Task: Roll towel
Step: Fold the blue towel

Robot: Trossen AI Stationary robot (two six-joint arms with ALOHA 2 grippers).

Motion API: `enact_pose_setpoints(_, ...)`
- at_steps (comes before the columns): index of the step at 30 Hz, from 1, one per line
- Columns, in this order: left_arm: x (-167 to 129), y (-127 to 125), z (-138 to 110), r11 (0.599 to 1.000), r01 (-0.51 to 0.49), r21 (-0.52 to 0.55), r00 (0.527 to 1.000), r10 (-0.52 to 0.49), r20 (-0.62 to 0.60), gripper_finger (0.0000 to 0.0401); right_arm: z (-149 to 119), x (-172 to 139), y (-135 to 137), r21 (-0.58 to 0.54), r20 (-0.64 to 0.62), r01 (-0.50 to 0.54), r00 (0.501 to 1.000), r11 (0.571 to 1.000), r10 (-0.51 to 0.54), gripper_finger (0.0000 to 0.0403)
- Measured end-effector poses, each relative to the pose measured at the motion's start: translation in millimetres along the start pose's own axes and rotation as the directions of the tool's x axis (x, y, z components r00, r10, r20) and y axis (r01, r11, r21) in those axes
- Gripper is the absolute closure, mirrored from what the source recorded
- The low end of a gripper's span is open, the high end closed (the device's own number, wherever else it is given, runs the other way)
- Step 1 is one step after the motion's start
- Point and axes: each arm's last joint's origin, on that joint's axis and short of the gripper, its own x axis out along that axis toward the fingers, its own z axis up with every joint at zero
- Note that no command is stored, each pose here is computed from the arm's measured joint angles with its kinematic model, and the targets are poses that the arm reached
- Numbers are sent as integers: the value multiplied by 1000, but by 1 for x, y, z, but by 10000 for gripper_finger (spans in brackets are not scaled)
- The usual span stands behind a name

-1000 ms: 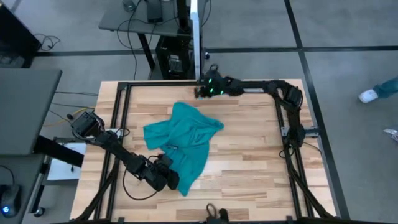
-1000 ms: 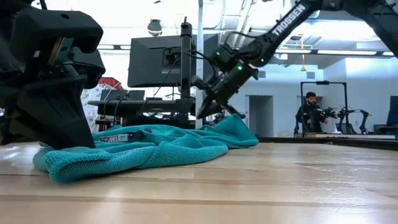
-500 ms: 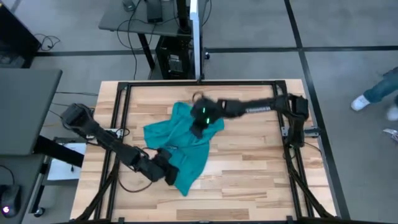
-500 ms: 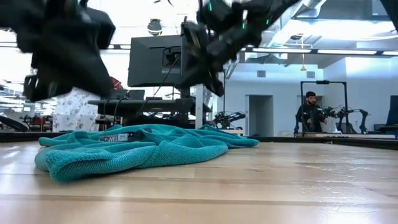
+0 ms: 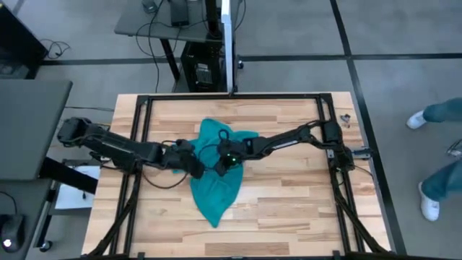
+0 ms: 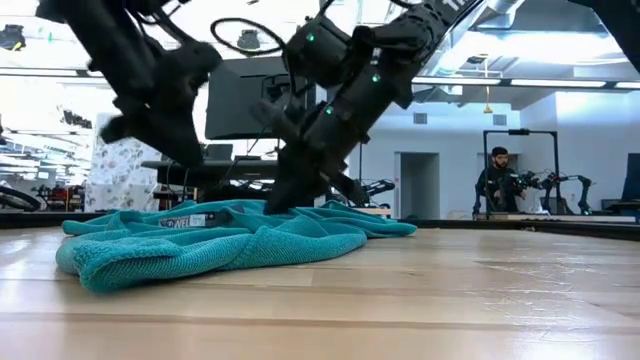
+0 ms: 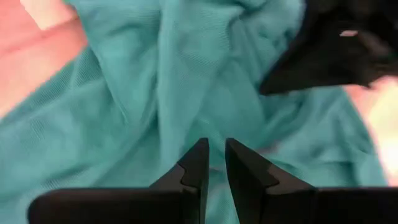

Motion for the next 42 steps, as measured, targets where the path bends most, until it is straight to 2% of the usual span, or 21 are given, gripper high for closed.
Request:
enact_pose_setpoints(8,50,10,-11,978,-204,47,973,208,-100,362,-27,-2,29,-48,-56,-52,997,998,49,403)
enact_pose_setpoints(14,71,15,-20,949,-302,87,942,311,-127,362,-43,-4,29,-70,-144,17,989,997,-27,403)
enact_pose_setpoints(20,69,17,-20,947,-308,93,939,318,-132,362,-73,-15,31,-214,-297,121,937,969,-183,403)
enact_pose_setpoints(24,66,18,-18,949,-299,100,941,311,-137,362,-95,-33,42,-298,-375,145,891,944,-255,403)
enact_pose_setpoints(28,65,18,-18,948,-293,124,940,310,-143,362,-118,-55,57,-345,-419,148,859,927,-294,403)
enact_pose_setpoints(36,65,19,-18,941,-290,172,937,316,-148,362,-176,-98,74,-392,-481,294,742,872,-466,403)
enact_pose_setpoints(39,64,19,-18,943,-283,174,939,309,-151,362,-179,-115,85,-330,-464,299,775,895,-430,403)
enact_pose_setpoints(42,59,16,-14,951,-245,186,951,273,-145,362,-164,-124,88,-254,-391,309,834,917,-389,403)
